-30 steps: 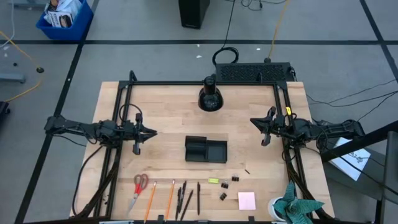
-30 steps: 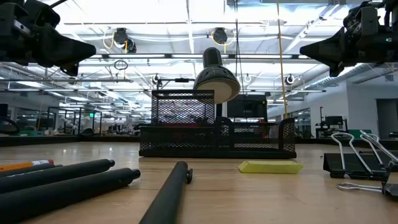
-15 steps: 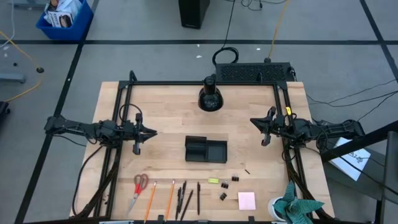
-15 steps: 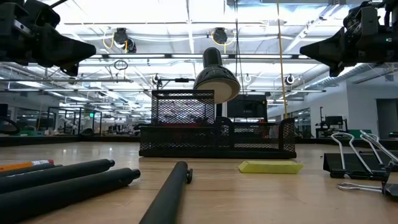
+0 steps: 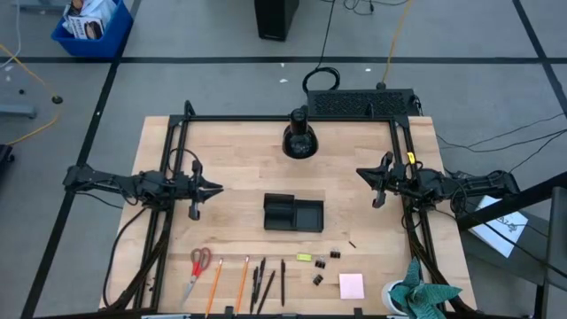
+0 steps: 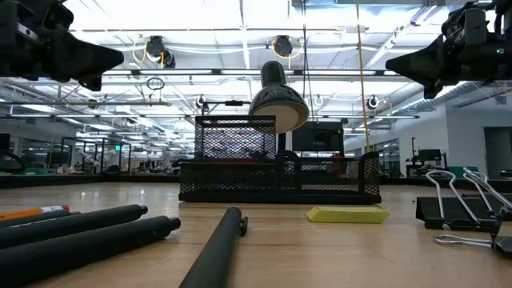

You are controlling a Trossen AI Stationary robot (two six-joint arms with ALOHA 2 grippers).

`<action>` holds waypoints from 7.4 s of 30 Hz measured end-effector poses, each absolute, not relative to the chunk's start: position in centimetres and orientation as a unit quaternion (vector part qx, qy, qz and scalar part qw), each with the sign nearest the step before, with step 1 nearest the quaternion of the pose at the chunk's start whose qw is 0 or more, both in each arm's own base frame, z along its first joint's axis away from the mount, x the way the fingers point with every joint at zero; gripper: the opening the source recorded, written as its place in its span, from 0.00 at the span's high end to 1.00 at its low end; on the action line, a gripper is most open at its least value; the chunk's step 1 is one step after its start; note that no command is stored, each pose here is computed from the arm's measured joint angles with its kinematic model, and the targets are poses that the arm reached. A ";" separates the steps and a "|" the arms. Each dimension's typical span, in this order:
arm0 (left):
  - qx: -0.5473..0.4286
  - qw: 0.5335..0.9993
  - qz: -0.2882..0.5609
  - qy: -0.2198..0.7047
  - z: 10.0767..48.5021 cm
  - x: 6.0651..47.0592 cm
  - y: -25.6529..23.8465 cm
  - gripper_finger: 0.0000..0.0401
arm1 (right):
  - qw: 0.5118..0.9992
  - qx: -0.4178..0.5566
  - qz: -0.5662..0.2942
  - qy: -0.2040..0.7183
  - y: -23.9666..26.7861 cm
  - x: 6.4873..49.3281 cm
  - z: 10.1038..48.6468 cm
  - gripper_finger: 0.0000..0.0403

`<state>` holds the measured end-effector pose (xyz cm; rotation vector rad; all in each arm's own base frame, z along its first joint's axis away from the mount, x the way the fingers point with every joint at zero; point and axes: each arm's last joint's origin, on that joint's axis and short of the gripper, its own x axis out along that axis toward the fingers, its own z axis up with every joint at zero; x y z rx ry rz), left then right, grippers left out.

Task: Pick and place office supplies into organizer
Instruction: Put the top binder clip into the bottom left section of the desk organizer

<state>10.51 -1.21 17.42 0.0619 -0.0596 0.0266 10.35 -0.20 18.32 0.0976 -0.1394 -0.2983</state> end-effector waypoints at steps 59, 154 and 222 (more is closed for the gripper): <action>0.032 0.999 0.031 0.012 19.0 10.2 -1.0 0.88 | 0.875 0.161 0.044 0.454 13.1 21.1 19.4 0.54; 0.026 0.999 0.025 0.020 18.8 10.2 -1.1 0.88 | 0.913 0.062 0.116 0.387 15.0 25.0 18.2 1.00; 0.058 0.997 0.034 0.036 18.5 10.1 -1.0 0.88 | 0.923 -0.156 -0.054 0.347 10.5 36.5 13.2 0.92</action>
